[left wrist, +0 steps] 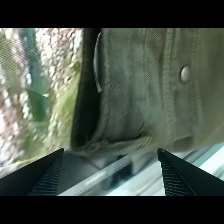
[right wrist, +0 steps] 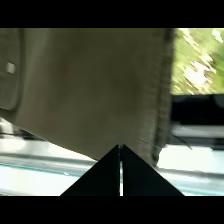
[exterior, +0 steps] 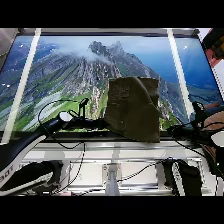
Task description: Fold the clothes and pants, and hang the long-sleeved shirts on hangers.
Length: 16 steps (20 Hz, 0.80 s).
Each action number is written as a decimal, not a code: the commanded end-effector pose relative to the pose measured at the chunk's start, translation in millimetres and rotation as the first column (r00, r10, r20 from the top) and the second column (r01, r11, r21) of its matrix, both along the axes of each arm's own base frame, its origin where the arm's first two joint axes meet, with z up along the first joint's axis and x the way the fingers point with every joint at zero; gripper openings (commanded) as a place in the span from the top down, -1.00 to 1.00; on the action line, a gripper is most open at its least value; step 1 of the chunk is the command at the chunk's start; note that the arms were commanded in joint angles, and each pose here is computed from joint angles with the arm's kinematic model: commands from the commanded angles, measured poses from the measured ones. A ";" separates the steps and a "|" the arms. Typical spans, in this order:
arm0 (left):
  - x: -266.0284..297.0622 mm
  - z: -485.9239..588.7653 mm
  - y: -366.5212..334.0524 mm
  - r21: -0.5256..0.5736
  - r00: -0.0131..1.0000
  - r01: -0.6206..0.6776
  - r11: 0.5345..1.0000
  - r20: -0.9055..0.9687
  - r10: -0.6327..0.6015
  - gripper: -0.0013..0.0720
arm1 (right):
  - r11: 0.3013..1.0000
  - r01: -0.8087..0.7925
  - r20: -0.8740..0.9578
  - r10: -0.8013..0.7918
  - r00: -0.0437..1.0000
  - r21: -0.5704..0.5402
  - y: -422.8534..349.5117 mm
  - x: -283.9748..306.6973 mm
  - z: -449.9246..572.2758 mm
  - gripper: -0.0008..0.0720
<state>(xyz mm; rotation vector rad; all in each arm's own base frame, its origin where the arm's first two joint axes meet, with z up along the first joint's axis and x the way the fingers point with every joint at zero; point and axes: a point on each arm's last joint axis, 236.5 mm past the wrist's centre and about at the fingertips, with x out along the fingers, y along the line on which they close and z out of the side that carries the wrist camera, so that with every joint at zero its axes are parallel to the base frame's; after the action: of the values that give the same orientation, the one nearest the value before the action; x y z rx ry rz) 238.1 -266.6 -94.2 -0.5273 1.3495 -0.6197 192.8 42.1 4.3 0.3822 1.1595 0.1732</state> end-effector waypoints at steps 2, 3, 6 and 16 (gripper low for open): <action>15.8 -9.8 4.6 0.022 0.998 -0.062 0.998 0.026 0.061 -0.91 | 0.999 0.005 0.047 -0.007 0.999 0.051 9.5 10.3 8.6 0.88; 17.8 -8.9 4.2 0.016 0.997 -0.075 0.997 0.025 0.075 -0.90 | 0.998 0.005 0.052 -0.009 0.999 0.068 12.5 11.3 10.5 0.88; 20.1 -5.9 0.8 -0.004 0.995 -0.100 0.995 0.016 0.100 -0.89 | 0.992 0.007 0.085 -0.018 0.996 0.127 23.2 18.1 19.9 0.88; 13.5 -14.4 -22.3 -0.055 0.981 -0.179 0.982 -0.087 0.174 0.05 | 0.984 0.022 0.162 -0.051 0.986 0.176 28.9 33.4 53.3 0.88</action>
<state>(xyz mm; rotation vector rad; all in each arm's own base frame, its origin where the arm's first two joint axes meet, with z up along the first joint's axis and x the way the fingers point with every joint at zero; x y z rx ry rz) 247.3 -282.8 -110.8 -0.6512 1.3504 -0.5275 221.9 70.0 46.6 0.5303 1.0031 0.2633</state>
